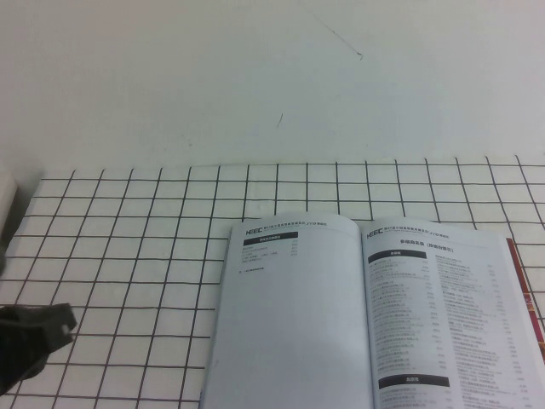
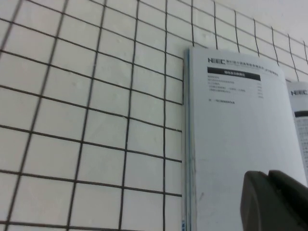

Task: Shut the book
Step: 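Close the open booklet and leave it lying on the table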

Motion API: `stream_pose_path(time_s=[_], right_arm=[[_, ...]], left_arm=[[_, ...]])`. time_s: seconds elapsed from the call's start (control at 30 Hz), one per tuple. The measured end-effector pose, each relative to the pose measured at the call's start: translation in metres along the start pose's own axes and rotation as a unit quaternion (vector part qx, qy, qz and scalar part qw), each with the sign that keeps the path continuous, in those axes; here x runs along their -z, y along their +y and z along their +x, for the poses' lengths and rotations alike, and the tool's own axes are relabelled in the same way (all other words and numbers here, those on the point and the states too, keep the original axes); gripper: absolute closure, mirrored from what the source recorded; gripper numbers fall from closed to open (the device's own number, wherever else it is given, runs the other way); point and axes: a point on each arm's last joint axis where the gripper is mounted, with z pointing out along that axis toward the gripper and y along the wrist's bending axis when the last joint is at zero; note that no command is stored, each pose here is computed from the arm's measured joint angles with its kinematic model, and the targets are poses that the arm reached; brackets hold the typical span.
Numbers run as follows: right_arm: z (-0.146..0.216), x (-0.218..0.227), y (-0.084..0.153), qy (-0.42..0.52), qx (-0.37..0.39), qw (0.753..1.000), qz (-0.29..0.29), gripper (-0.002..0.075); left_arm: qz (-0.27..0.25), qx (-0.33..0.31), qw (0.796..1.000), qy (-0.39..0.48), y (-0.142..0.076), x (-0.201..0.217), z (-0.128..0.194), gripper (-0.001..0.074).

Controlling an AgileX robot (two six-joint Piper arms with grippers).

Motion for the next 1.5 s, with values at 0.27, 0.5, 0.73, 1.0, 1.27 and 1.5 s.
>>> stream_pose_path(time_s=[0.27,0.5,0.73,1.0,1.27,1.5], right_arm=[[-0.040,-0.037,0.018,0.008,0.024,0.987,-0.160,0.0729],[-0.060,-0.084,0.039,0.061,0.059,0.976,-0.203,0.0729],[-0.076,-0.125,0.053,0.089,0.080,0.971,-0.210,0.0729],[-0.068,-0.169,0.050,0.142,0.082,0.966,-0.201,0.0729],[-0.063,-0.183,0.045,0.162,0.080,0.965,-0.192,0.0729],[-0.063,-0.185,0.045,0.162,0.079,0.965,-0.190,0.0729]], left_arm=[[0.043,0.038,0.995,0.084,0.013,-0.071,-0.002,0.0739],[0.130,0.031,0.979,0.153,0.022,-0.128,0.016,0.0739],[0.126,0.017,0.966,0.224,0.024,-0.174,0.037,0.0739],[0.150,-0.001,0.956,0.250,0.011,-0.214,0.038,0.0739],[0.114,0.035,0.967,0.224,0.029,-0.217,0.022,0.0739],[0.146,0.039,0.955,0.254,0.006,-0.218,0.036,0.0739]])
